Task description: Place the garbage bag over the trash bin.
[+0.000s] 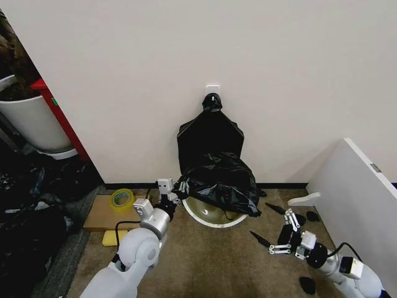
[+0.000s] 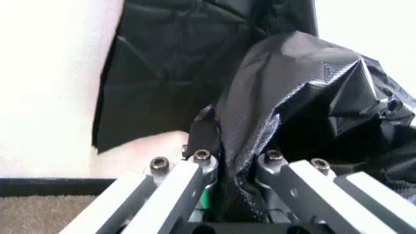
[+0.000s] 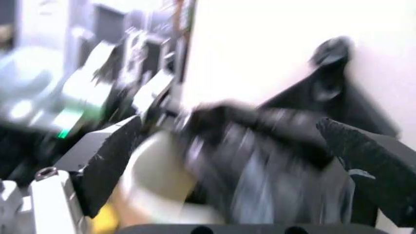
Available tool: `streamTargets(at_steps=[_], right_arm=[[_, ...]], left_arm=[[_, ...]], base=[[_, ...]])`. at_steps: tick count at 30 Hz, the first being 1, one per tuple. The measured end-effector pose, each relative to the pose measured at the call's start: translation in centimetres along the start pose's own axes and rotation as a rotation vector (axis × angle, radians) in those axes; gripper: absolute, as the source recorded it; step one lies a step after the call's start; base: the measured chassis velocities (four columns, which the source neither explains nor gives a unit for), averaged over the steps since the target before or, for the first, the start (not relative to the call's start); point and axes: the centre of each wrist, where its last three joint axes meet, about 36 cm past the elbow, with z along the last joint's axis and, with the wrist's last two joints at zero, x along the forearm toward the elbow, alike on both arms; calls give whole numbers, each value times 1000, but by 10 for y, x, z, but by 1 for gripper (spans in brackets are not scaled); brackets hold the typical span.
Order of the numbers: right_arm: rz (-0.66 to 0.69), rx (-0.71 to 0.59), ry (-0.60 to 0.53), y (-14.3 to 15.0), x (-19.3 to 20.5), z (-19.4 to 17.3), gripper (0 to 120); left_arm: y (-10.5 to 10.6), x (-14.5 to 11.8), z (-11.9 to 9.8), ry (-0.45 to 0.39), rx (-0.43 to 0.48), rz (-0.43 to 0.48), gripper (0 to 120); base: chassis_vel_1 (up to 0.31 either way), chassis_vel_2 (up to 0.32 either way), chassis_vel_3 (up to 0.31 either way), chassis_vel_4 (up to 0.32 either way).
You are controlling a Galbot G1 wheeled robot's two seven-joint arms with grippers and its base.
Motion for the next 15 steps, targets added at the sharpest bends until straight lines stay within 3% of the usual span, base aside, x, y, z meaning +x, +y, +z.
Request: streamTargets(at_steps=[6, 9, 13, 15], right_arm=[[172, 12, 118, 31, -36, -28, 100], [269, -49, 270, 63, -58, -50, 89], [312, -61, 348, 76, -69, -64, 79], [377, -23, 436, 85, -78, -78, 67]], left_arm=[[-4, 0, 6, 10, -9, 7, 3], [-3, -2, 7, 13, -19, 8, 3], [-2, -3, 7, 10, -25, 4, 3], [-1, -4, 7, 9, -27, -1, 3]], base=[[0, 0, 0, 0], [0, 0, 0, 0], [0, 0, 0, 0], [0, 0, 0, 0]])
